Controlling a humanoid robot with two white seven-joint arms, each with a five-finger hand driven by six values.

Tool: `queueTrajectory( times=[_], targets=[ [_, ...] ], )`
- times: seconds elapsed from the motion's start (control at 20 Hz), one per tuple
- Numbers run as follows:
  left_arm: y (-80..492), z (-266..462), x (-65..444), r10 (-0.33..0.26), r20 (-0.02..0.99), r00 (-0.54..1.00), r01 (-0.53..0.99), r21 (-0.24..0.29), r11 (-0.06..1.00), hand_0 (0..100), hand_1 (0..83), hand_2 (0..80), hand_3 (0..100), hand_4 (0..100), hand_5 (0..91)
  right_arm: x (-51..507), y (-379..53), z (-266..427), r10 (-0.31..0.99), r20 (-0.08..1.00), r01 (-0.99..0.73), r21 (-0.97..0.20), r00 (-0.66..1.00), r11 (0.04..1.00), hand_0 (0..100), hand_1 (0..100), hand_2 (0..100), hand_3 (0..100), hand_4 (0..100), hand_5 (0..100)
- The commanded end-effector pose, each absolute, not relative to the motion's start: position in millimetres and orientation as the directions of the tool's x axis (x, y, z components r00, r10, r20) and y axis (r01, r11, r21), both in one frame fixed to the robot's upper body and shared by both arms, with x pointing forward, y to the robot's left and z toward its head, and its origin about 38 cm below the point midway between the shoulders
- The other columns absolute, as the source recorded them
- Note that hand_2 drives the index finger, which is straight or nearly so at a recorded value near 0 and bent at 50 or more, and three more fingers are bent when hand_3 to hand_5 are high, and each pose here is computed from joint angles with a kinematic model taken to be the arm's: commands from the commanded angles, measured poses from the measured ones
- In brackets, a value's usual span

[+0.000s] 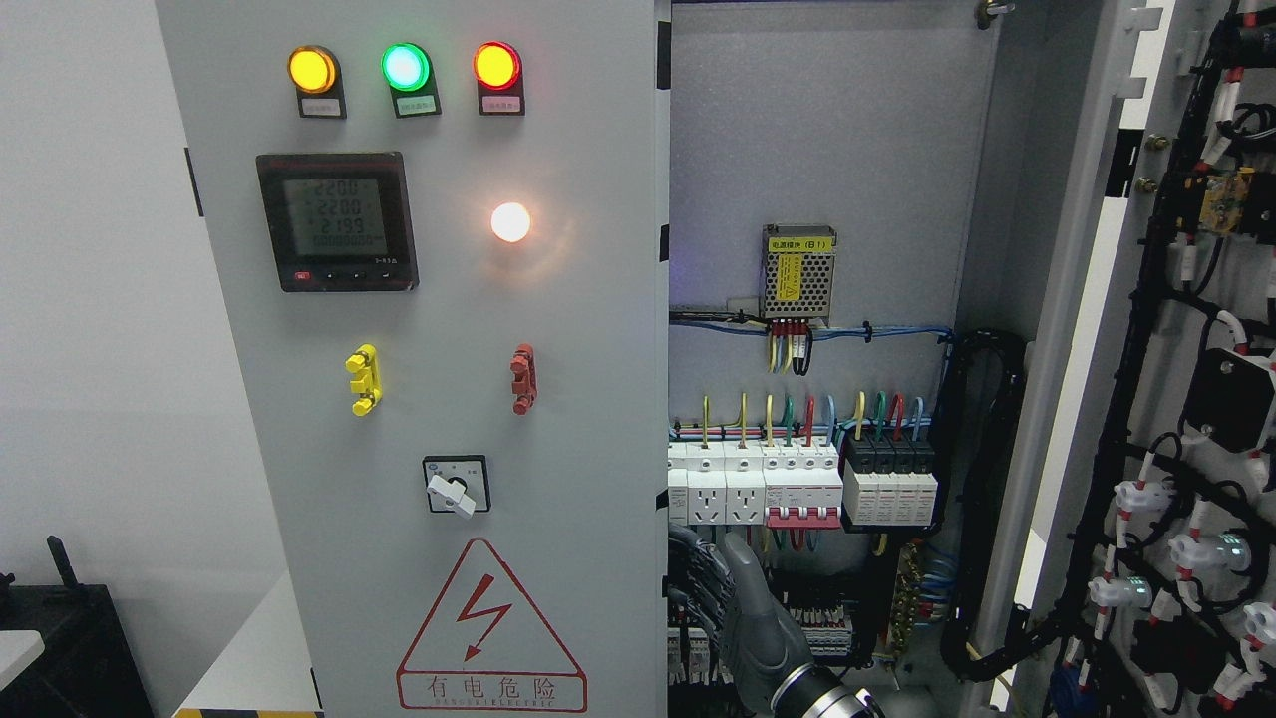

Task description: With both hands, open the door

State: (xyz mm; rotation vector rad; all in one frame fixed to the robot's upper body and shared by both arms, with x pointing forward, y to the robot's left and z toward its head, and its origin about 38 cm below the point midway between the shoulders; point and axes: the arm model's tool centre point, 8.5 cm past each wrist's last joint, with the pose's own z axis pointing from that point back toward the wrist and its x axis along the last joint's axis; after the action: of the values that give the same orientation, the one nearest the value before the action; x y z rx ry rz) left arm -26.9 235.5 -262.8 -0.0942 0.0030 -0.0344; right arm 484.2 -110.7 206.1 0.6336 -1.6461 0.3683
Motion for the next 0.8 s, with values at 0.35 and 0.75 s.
queueTrajectory(
  times=[0.35, 0.75],
  targets=[
    [235.9, -263.2, -22.3, -0.034, 0.011, 0.999, 0.035, -0.092, 0.995, 0, 0.0, 0.0, 0, 4, 0.0, 483.3, -109.8, 208.7, -0.19, 0.979, -0.626, 0.106, -0.069, 0.773, 0, 0, 0, 0, 0, 0],
    [235.9, -263.2, -22.3, -0.036, 0.01, 0.999, 0.036, -0.092, 0.995, 0, 0.0, 0.0, 0, 4, 0.0, 484.5, -107.9, 215.6, -0.217, 0.975, -0.649, 0.13, -0.055, 0.75, 0, 0, 0, 0, 0, 0]
  ],
)
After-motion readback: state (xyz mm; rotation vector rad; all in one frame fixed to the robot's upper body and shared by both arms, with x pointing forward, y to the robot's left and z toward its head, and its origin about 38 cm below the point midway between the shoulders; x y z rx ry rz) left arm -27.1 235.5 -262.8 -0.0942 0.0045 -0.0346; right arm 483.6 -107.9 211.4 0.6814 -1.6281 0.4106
